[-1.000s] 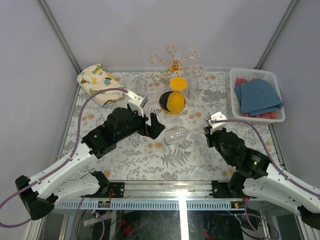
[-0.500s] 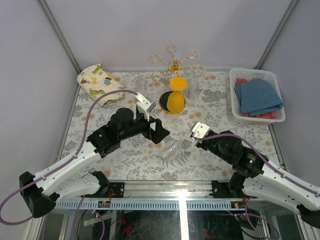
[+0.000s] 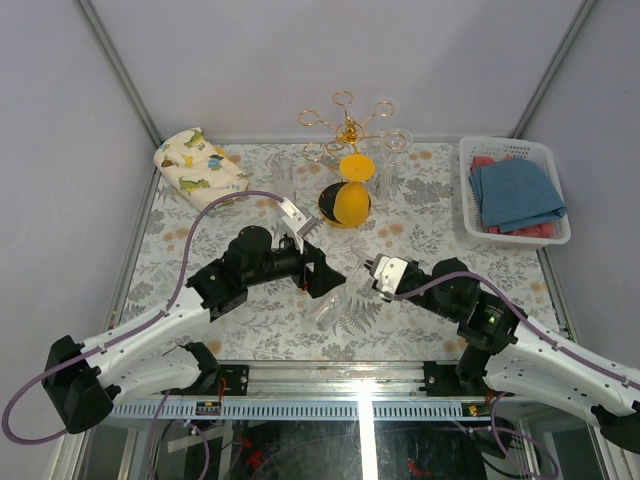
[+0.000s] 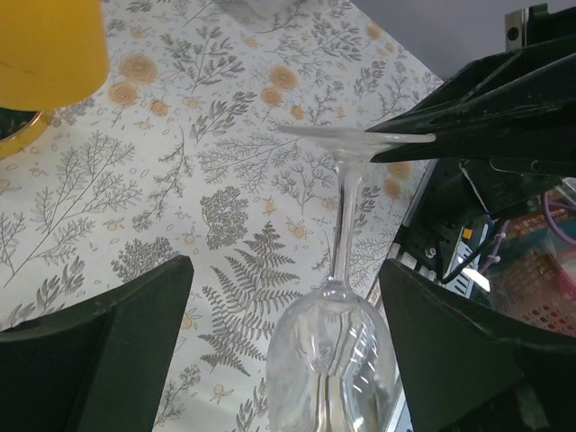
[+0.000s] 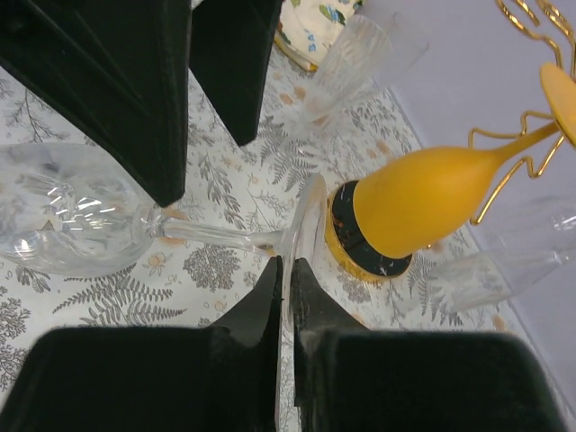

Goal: Place the wine glass upside down on the wine glass rack
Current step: Adjust the wine glass.

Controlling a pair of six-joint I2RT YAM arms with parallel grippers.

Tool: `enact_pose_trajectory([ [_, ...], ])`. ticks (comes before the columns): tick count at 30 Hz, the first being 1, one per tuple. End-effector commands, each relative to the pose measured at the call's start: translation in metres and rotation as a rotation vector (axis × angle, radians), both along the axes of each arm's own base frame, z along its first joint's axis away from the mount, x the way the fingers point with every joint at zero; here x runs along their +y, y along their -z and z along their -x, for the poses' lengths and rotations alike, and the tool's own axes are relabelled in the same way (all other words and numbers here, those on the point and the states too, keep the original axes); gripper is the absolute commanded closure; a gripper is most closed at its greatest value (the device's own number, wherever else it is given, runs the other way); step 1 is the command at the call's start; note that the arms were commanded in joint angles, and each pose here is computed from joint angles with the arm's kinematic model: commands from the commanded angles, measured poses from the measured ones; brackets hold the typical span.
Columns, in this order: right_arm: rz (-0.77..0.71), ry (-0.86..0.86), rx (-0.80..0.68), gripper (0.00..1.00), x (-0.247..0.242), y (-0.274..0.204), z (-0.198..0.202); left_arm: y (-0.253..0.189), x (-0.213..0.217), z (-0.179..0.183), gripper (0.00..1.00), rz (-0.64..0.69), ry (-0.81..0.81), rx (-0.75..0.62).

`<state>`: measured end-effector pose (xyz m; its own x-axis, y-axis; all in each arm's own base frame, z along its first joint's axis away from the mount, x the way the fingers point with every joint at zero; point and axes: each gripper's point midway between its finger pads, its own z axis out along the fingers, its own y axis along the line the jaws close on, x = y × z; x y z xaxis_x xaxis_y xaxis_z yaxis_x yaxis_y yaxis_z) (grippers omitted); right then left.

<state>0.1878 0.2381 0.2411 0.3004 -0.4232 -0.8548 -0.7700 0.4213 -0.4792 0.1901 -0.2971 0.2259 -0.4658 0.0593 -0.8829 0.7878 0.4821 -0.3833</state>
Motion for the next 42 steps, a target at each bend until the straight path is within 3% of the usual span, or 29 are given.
enact_pose_trajectory([
  [1, -0.160, -0.094, -0.112, 1.00, 0.014, -0.050, 0.009, -0.021, -0.018, 0.011, 0.21, 0.112, 0.117, -0.057],
  [6, -0.186, -0.083, -0.098, 1.00, 0.012, -0.055, 0.010, -0.019, -0.024, 0.020, 0.32, 0.125, 0.189, -0.056],
  [12, -0.212, -0.039, -0.114, 1.00, 0.004, -0.062, 0.007, -0.015, -0.026, 0.023, 0.33, 0.122, 0.208, -0.038],
  [17, -0.246, -0.036, -0.103, 1.00, 0.005, -0.067, 0.007, -0.012, -0.028, 0.026, 0.42, 0.122, 0.227, -0.024],
  [26, -0.256, -0.028, -0.091, 1.00, 0.007, -0.067, 0.005, -0.010, -0.031, 0.026, 0.65, 0.141, 0.236, -0.007],
  [33, -0.262, -0.017, -0.070, 1.00, 0.007, -0.059, 0.004, -0.004, -0.033, 0.019, 1.00, 0.123, 0.199, 0.023],
  [42, -0.275, -0.006, -0.030, 1.00, 0.009, -0.056, 0.003, -0.004, -0.029, 0.016, 1.00, 0.100, 0.181, 0.004],
])
